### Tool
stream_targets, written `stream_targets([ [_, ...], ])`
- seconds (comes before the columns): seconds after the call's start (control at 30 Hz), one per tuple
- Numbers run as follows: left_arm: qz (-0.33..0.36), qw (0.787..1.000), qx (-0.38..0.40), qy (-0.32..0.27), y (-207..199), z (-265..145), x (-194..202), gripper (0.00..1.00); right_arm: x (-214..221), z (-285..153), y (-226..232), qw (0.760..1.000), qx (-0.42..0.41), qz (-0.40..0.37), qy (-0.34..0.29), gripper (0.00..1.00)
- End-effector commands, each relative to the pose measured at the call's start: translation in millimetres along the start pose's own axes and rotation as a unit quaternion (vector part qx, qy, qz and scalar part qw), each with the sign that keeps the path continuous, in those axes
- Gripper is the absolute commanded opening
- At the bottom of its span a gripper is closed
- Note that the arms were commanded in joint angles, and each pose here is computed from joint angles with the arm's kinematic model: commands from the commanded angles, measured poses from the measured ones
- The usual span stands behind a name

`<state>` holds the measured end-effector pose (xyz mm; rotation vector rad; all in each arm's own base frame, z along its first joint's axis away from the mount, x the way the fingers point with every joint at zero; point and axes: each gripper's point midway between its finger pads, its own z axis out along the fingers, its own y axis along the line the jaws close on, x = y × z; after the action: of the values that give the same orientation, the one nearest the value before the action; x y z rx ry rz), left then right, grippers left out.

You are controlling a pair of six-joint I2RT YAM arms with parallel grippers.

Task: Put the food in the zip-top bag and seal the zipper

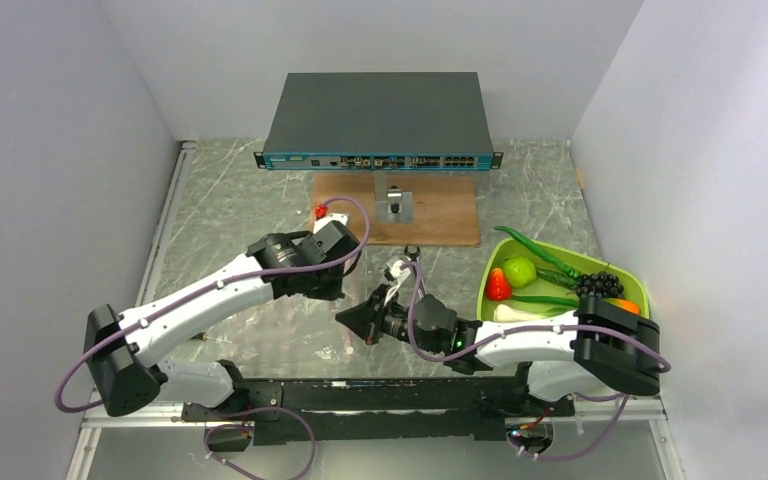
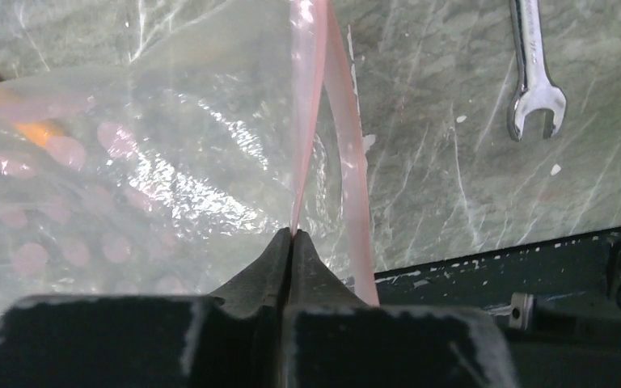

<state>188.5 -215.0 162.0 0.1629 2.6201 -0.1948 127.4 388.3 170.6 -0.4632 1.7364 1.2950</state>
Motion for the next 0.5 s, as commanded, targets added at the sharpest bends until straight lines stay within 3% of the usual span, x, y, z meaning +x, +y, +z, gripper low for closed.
stream_targets([
  [0.0,-0.014,0.998,0.031,-0.054,2.3,-21.2,-13.3,0.0,-21.7,-4.1,4.2,1.0,0.02,0.002,-0.018,0.07],
  [0.03,-0.017,0.997,0.042,-0.066,2.2,-25.6,-15.4,0.0,-21.1,-8.1,-5.0,0.999,0.048,0.001,-0.012,0.22],
  [0.1,-0.018,0.993,0.073,-0.089,-0.1,-32.2,-16.9,0.0,-21.7,-21.4,-28.4,0.993,0.121,0.01,-0.005,0.62],
  [0.17,-0.02,0.988,0.108,-0.111,-2.8,-37.0,-16.0,0.0,-17.9,-41.5,-58.5,0.977,0.21,0.012,0.018,0.81],
  [0.27,-0.02,0.98,0.152,-0.128,-5.8,-43.4,-9.6,0.0,-29.5,-61.4,-69.4,0.965,0.259,0.018,0.019,0.98],
  [0.37,-0.032,0.975,0.178,-0.131,-6.8,-51.3,-4.5,0.0,-33.8,-66.0,-69.3,0.961,0.264,0.071,0.044,0.99],
  [0.47,-0.035,0.968,0.212,-0.129,-14.8,-60.9,-2.0,0.0,-39.1,-53.8,-50.8,0.968,0.194,0.141,0.074,0.99],
])
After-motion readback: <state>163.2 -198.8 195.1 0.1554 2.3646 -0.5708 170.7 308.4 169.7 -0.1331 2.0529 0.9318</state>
